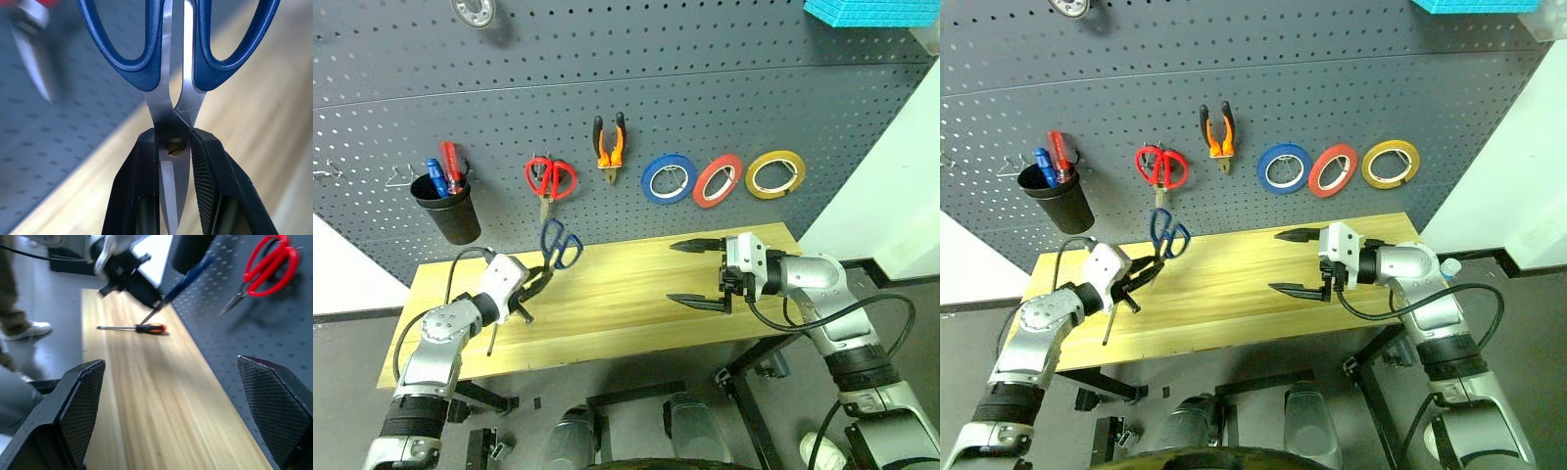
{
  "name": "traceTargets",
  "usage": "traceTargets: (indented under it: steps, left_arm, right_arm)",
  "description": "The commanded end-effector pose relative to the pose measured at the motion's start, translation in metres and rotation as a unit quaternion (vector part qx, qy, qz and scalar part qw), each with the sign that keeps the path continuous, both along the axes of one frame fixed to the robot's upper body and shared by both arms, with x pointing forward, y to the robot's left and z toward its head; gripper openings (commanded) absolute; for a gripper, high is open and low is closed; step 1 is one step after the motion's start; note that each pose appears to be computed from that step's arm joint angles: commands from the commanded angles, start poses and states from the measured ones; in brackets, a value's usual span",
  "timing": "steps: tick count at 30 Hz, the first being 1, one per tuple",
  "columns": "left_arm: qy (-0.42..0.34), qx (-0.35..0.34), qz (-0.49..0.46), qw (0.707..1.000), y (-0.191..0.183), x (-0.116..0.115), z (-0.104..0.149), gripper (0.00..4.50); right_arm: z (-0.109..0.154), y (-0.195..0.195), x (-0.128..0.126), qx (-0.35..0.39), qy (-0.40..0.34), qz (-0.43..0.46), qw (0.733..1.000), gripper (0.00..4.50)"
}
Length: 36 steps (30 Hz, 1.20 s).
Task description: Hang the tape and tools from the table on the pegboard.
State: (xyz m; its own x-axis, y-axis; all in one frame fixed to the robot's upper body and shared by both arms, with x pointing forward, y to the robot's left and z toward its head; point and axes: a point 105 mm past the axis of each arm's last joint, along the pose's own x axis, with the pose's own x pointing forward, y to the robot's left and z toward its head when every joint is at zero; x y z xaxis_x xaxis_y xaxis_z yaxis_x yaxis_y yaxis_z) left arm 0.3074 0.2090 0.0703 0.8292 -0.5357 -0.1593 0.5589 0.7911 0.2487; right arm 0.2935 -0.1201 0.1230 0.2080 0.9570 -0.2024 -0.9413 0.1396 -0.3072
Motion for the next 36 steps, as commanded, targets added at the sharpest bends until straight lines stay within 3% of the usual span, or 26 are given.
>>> traceTargets:
  steps: [1, 9, 18, 27, 36]
  left_arm:
    - [-0.047, -0.031, 0.018, 0.998, 0.005, -0.002, 0.024, 0.56]
    - [-0.089, -0.076, 0.044, 0.992, 0.008, -0.005, 0.042, 0.56]
    - [-0.140, -0.081, 0.094, 0.982, 0.019, 0.023, 0.065, 0.56]
    - [-0.130, -0.040, 0.115, 0.984, 0.016, 0.055, 0.058, 0.56]
    - [-0.111, -0.010, 0.119, 0.987, 0.012, 0.070, 0.047, 0.56]
  right_arm:
    - [0.016, 0.000, 0.004, 0.019, -0.014, 0.012, 1.000, 4.50]
    - [0.049, 0.010, 0.004, 0.106, -0.020, 0.031, 0.994, 4.50]
    - [0.046, 0.017, -0.001, 0.112, -0.014, 0.034, 0.993, 4.50]
    - [0.043, 0.018, -0.001, 0.112, -0.012, 0.021, 0.993, 4.50]
    - [0.034, 0.016, -0.004, 0.103, -0.006, 0.007, 0.995, 4.50]
